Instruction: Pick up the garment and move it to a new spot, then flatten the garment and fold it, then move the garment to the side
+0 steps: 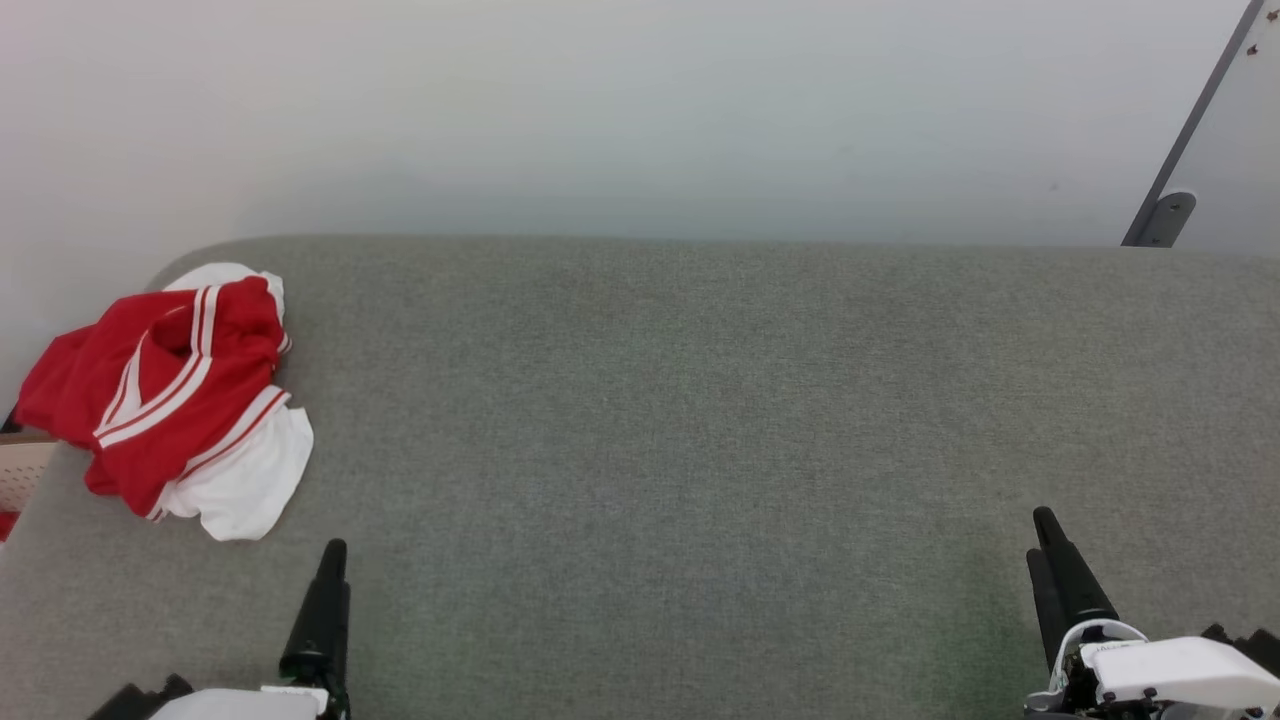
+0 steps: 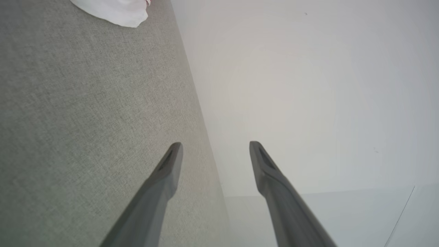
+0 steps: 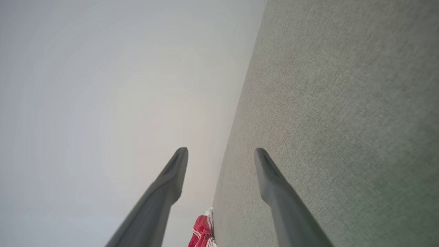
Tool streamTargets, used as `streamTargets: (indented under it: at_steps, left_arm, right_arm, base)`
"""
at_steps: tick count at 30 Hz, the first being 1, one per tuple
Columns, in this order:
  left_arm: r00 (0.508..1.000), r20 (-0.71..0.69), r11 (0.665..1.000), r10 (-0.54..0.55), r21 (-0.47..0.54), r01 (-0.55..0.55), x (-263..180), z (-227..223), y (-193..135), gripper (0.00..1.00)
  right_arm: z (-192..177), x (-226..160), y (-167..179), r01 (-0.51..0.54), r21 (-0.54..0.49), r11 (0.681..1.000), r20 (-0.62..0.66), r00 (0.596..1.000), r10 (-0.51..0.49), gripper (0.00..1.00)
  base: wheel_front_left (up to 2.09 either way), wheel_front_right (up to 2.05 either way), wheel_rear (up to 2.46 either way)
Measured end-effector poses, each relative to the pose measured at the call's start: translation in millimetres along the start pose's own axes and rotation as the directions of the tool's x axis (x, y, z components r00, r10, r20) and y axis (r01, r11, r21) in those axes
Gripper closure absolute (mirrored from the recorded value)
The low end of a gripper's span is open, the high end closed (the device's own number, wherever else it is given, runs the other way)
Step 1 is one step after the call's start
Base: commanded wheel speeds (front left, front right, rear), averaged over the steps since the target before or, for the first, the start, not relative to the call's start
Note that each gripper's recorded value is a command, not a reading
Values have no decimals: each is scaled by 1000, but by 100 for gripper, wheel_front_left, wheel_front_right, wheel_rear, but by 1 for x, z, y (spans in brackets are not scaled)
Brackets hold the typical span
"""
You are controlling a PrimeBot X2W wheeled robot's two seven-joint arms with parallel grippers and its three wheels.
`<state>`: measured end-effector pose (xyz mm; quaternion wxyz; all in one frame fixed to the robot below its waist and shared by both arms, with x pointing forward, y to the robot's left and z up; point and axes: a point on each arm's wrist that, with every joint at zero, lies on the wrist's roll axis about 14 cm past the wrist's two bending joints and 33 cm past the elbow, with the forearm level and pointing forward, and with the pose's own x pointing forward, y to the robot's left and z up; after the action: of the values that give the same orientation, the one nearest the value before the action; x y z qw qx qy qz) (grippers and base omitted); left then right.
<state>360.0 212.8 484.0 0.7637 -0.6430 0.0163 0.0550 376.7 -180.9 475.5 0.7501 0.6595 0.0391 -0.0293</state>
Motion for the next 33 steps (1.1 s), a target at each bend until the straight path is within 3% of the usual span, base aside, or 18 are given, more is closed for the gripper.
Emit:
streamTargets:
  at_steps: [7,13,18,23,33]
  left_arm:
    - [1000,21,989,10,146,-12,-2,9,0,0]
    - [999,41,960,13,280,-24,-2,17,-2,0]
    - [998,54,922,12,387,-32,-4,22,-3,0]
    - [998,67,871,3,490,-35,-3,27,-5,0]
    - [994,104,774,-40,632,-35,-6,37,-12,0]
  right_arm:
    - [0,4,5,-14,-135,991,-6,1000,14,0]
    - [3,8,13,-39,-280,959,-4,999,40,0]
    - [4,8,14,-46,-406,913,-6,999,48,0]
    - [4,11,20,-64,-531,845,-12,998,68,0]
    - [7,10,22,-65,-676,734,-5,996,84,0]
  base:
    - [0,0,0]
    - [0,0,0]
    - [0,0,0]
    - [0,0,0]
    - [0,0,0]
